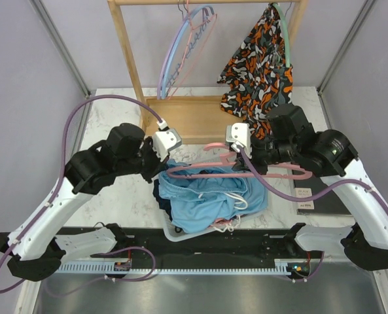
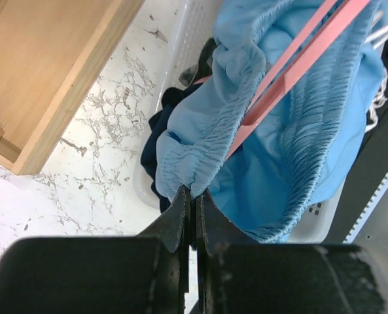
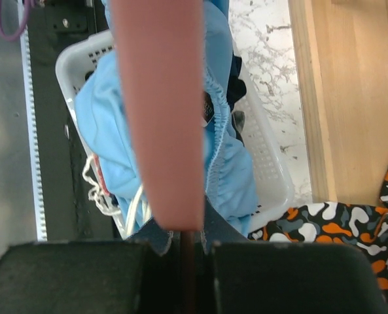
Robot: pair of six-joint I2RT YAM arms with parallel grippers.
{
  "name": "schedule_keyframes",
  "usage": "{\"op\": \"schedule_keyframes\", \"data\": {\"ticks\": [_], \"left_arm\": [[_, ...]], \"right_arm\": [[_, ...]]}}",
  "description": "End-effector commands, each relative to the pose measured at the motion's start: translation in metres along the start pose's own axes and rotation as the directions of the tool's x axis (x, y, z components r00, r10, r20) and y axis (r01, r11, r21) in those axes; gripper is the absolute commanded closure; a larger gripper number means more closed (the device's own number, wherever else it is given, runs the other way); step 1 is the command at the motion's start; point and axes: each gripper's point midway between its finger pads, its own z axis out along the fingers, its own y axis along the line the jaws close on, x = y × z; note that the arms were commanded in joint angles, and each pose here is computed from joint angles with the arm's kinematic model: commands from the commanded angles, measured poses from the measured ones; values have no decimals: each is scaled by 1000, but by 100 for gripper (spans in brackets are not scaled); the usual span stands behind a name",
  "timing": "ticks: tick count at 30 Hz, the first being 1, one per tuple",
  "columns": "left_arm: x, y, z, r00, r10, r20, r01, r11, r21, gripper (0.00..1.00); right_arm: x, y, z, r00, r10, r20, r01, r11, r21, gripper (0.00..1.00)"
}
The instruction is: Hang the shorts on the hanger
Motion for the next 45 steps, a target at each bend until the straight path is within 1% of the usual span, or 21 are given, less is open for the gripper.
{"op": "schedule_keyframes", "data": {"ticks": [1,5,7,11,13,16,17,20,21,22,23,24,26,29,31,33,35,38,41,44,45], "left_arm": [[-26,-6,-12,993,-88,81,85,996,32,98],[-29,-12,-3,991,-116,72,111,991,77,98],[-35,-15,-1,989,-119,90,110,989,98,98],[-48,-23,1,983,-145,110,127,980,152,98],[-52,-27,-1,981,-154,120,131,975,179,98],[-60,-37,-3,976,-146,164,105,966,236,98],[-60,-36,-3,977,-126,175,83,969,233,98],[-51,-36,-12,982,-31,184,-11,975,224,52],[-48,-38,-16,982,1,190,-47,970,237,22],[-46,-37,-26,978,27,209,-77,968,238,15],[-47,-41,-34,964,102,245,-167,950,264,12],[-45,-39,-39,958,128,255,-193,948,251,9],[-42,-33,-46,930,223,293,-288,936,203,9],[-33,-18,-43,897,347,275,-390,913,119,9],[-29,-9,-42,889,380,256,-413,907,86,11],[-21,-10,-42,849,465,252,-499,862,88,12],[-9,-2,-35,820,533,209,-556,829,69,14],[8,2,-26,787,597,157,-613,785,88,19],[12,-2,-16,767,618,173,-639,761,116,21],[14,-1,-2,777,607,168,-628,765,141,27],[14,-2,1,777,605,173,-628,763,151,32]], "right_arm": [[-36,5,0,983,49,176,-49,999,-6,100],[-46,13,12,979,54,195,-39,996,-79,100],[-46,15,21,979,59,195,-42,995,-91,100],[-55,10,37,969,39,242,-25,998,-62,100],[-49,7,46,972,53,228,-43,998,-47,100],[-47,6,55,960,71,269,-64,997,-35,100],[-54,4,55,948,69,311,-65,998,-22,100],[-52,5,54,946,54,318,-52,999,-14,100],[-51,5,53,947,45,317,-44,999,-10,100],[-50,7,49,947,32,321,-32,999,-6,100],[-48,8,50,947,29,319,-28,1000,-9,100],[-47,9,50,948,16,319,-14,1000,-8,100],[-46,11,48,946,5,323,-3,1000,-8,100],[-45,12,48,945,-23,326,27,1000,-8,100],[-47,11,47,943,-43,329,47,999,-4,100],[-48,12,46,942,-53,331,58,998,-6,100],[-47,13,47,944,-60,325,67,998,-11,100],[-46,15,46,943,-77,323,87,996,-18,100],[-46,16,46,939,-117,325,129,991,-17,100],[-47,19,44,933,-144,330,162,986,-29,100],[-49,18,43,930,-155,333,172,985,-23,100]]}}
